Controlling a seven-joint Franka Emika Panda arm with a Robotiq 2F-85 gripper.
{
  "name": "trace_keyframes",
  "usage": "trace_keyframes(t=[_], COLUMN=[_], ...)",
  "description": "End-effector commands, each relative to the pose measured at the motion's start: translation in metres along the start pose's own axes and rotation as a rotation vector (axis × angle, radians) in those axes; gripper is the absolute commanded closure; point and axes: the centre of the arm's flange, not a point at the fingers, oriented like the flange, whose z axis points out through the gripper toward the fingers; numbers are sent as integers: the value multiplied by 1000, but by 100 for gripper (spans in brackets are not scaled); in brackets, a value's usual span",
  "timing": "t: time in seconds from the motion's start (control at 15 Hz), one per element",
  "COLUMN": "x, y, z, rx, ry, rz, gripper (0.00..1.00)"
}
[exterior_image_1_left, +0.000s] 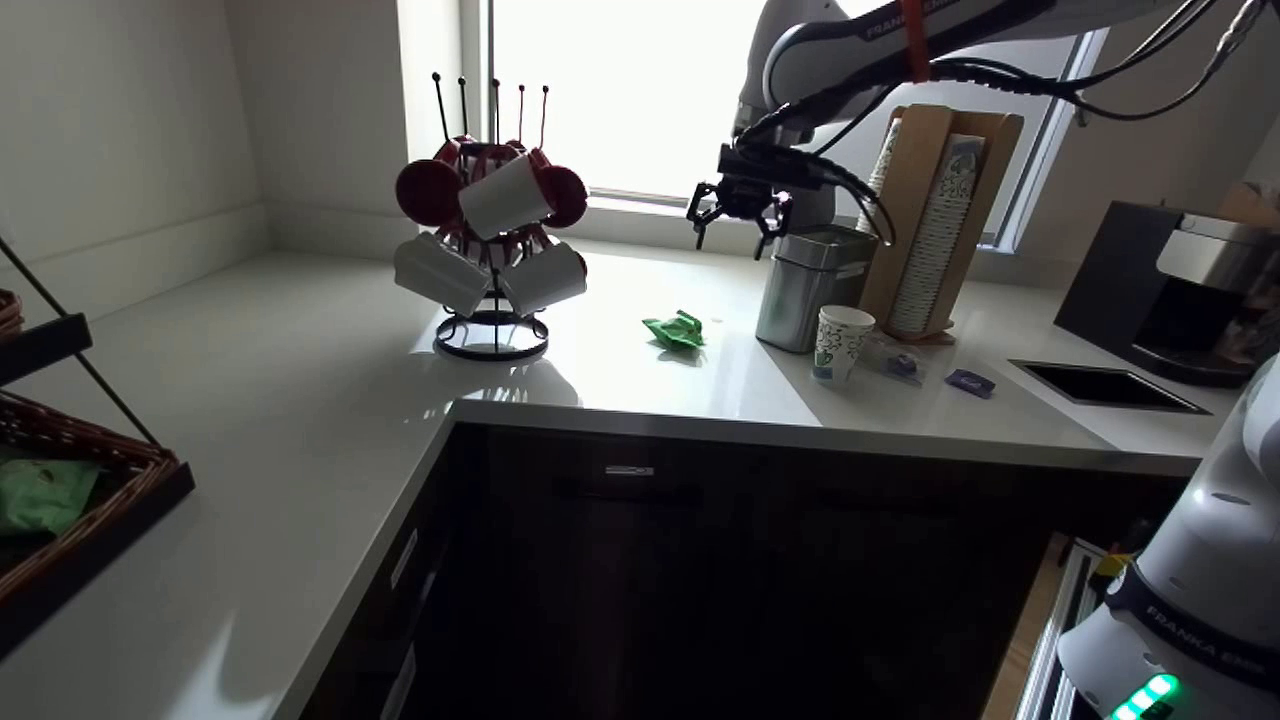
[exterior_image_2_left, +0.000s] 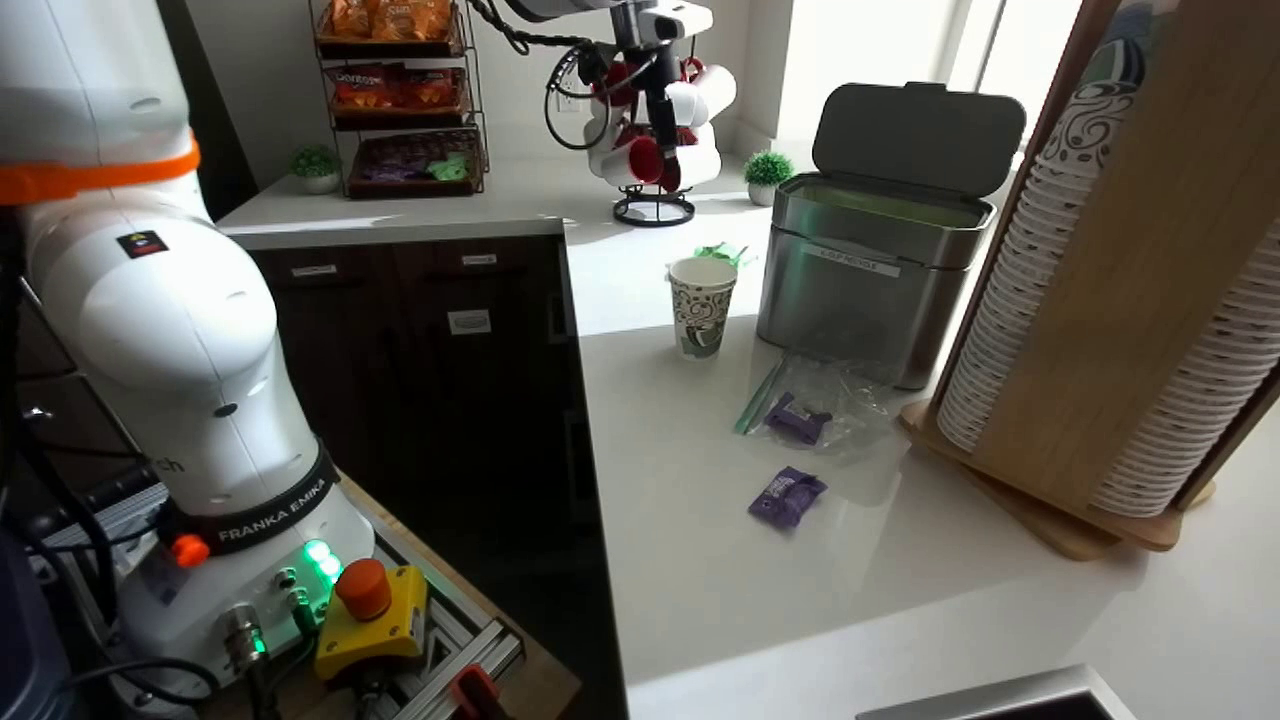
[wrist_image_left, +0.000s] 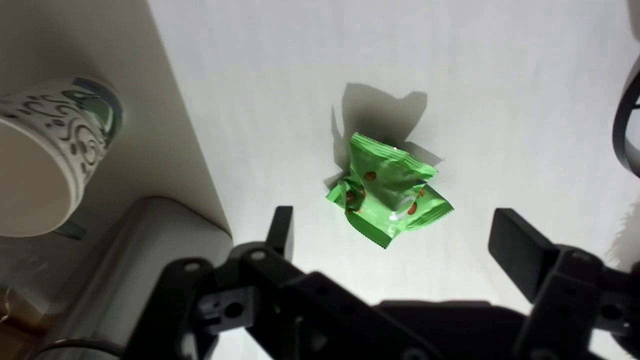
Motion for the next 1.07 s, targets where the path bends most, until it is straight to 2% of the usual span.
trace_keyframes(t=[0.0, 0.27, 0.33, 0.6, 0.73, 1.0], x=[11, 21, 16, 19, 15, 33], y=[-17, -21, -11, -14, -12, -23], z=[35, 75, 58, 77, 73, 100], rx=[65, 66, 60, 48, 34, -9], ry=[29, 17, 32, 18, 68, 88], rz=[107, 140, 102, 110, 131, 186], gripper=[0, 0, 0, 0, 0, 0])
